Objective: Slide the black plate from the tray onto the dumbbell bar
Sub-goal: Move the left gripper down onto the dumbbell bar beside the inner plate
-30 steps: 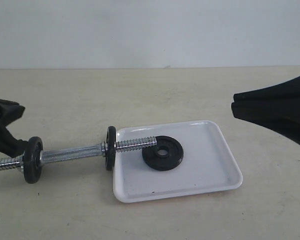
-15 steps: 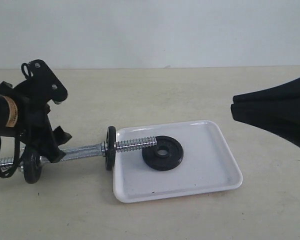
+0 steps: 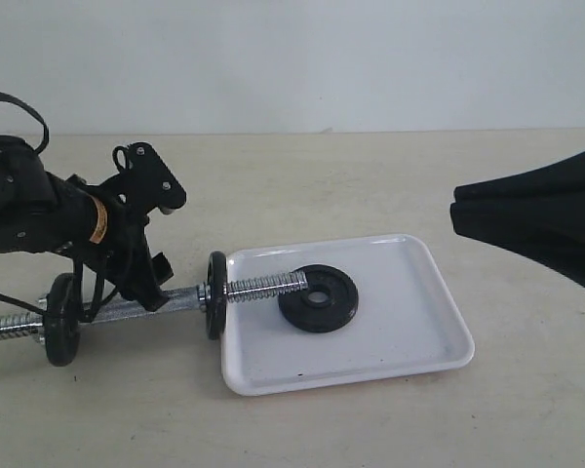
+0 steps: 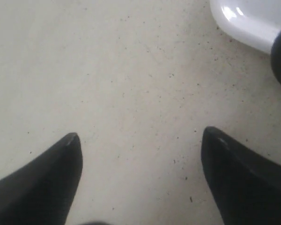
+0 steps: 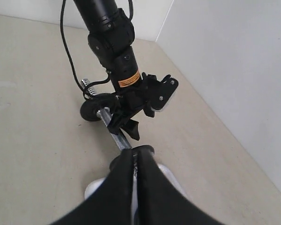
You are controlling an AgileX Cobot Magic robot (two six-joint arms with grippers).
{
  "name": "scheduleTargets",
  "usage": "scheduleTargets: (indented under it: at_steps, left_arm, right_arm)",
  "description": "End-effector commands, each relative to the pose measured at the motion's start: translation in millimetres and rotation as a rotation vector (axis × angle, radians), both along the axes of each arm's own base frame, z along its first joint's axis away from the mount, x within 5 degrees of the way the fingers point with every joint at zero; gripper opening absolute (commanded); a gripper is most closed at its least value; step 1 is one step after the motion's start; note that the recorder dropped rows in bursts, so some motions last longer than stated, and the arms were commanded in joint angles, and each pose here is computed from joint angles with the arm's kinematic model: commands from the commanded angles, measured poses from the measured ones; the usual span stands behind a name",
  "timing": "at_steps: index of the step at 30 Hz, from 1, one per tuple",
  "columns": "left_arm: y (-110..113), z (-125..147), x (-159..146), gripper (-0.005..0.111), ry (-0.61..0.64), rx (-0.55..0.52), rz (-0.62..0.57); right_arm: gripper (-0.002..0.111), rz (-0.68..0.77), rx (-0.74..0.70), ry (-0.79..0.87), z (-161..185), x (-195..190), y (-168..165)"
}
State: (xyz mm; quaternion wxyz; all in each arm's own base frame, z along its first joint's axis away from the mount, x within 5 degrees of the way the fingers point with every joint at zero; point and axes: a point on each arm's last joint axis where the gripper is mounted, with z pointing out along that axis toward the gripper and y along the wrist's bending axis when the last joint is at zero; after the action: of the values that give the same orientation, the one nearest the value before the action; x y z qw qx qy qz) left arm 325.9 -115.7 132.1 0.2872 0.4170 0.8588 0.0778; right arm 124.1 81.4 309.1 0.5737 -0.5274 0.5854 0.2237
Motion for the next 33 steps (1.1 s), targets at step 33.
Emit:
scheduleTargets:
  at_steps: [33]
  left_arm:
    - [-33.8,78.3,-46.5,0.065,0.277,0.018,-0.326]
  right_arm:
    - [0.000,-0.012,0.007,-0.003,1.8,0.7,-0.3]
